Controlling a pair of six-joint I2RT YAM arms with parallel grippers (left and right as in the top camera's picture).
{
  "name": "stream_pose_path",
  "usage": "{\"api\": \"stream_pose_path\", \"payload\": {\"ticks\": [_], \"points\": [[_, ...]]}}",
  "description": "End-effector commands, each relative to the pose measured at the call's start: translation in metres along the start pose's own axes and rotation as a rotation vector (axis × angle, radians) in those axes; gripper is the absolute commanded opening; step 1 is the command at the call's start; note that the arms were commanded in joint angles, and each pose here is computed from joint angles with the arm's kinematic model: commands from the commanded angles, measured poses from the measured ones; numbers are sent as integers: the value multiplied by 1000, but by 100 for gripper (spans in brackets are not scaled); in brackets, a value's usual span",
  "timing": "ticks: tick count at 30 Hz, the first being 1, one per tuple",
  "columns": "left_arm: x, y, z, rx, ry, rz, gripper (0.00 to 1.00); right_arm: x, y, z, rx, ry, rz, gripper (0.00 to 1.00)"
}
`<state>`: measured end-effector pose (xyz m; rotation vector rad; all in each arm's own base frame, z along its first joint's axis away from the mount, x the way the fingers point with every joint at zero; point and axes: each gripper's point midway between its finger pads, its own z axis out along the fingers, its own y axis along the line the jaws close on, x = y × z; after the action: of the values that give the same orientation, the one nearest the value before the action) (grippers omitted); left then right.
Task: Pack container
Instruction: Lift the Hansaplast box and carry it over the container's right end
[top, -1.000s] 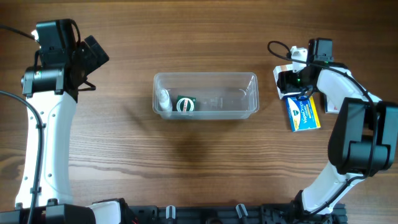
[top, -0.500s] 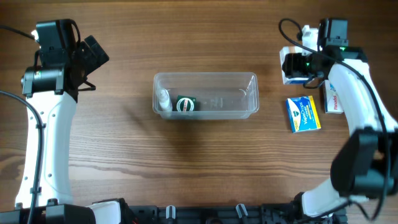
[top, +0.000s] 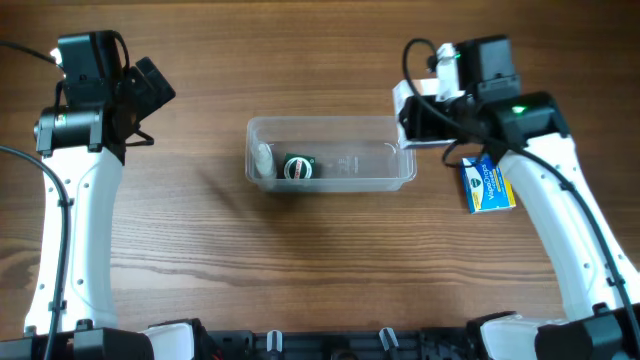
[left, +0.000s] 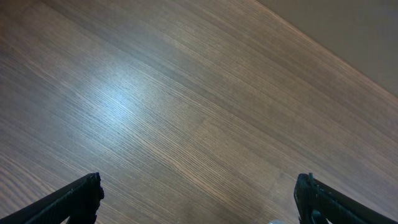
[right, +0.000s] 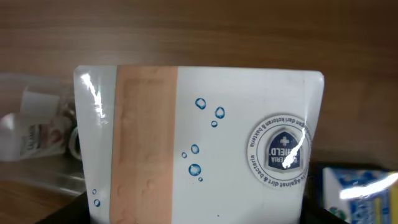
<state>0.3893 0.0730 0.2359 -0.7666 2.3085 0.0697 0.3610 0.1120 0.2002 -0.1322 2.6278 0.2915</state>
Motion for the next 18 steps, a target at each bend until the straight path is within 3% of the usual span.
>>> {"api": "stream_pose_path", "payload": {"ticks": [1, 8, 18], "points": [[-6, 2, -3, -8, -17, 0, 100, 12, 18, 8, -15, 41, 119, 72], [-5, 2, -3, -8, -17, 0, 100, 31, 46, 20, -34, 100, 66, 71], [-6, 2, -3, -8, -17, 0, 100, 47, 42, 39, 76, 159, 76, 71]]}}
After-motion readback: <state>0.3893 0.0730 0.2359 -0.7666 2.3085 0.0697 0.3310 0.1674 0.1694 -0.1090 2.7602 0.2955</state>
